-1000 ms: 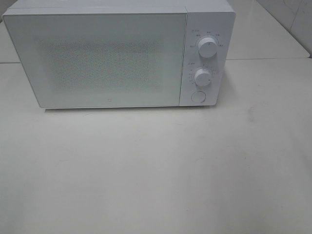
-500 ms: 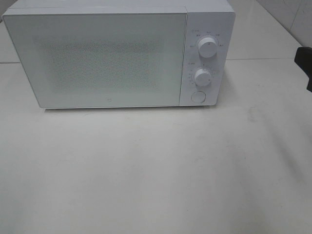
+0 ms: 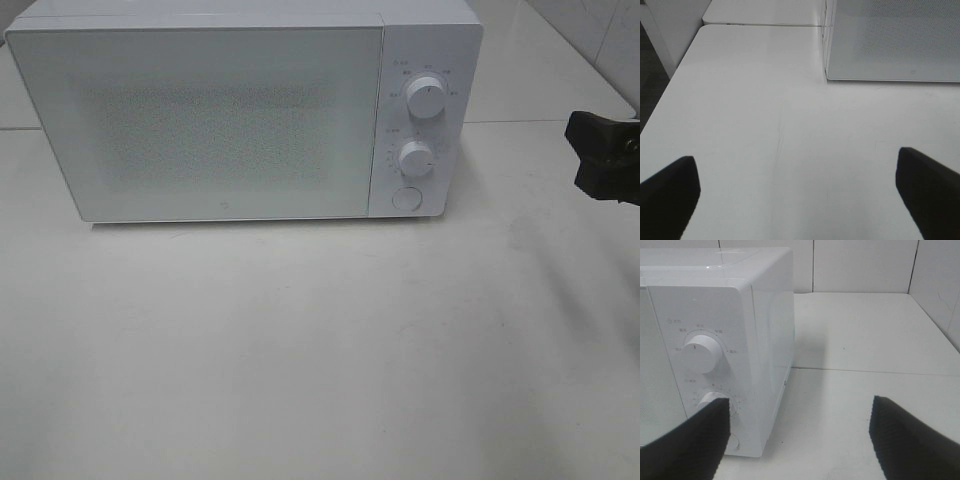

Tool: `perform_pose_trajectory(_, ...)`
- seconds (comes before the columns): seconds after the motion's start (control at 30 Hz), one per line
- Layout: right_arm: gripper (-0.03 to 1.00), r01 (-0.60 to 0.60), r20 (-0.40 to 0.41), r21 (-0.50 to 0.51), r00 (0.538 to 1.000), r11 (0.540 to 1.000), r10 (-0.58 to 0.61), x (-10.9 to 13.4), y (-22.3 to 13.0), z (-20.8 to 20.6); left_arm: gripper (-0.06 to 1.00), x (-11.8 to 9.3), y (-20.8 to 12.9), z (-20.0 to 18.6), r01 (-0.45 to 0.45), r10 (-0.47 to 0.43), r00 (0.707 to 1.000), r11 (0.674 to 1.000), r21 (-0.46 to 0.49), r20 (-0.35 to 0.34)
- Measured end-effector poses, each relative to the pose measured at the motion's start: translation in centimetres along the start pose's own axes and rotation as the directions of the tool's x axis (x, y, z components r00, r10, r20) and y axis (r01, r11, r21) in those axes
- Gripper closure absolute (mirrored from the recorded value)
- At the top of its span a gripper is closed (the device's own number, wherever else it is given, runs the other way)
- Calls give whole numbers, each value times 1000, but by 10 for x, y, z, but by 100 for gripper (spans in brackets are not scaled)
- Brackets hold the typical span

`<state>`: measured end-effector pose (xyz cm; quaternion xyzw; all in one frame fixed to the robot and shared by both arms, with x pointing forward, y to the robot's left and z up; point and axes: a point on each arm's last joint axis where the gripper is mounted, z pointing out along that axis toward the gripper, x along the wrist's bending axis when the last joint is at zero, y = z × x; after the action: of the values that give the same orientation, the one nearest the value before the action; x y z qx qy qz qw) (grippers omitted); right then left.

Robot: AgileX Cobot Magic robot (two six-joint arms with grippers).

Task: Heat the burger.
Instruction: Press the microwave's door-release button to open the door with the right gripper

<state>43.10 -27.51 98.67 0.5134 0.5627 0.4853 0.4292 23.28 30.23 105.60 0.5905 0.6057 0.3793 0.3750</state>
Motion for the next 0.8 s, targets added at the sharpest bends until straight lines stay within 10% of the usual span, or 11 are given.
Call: perform_pose_trajectory(0.8,19,98,-36,115,995,989,-95,70,-58,21,-4,0,0,0,0,0,1000,1000,0,0)
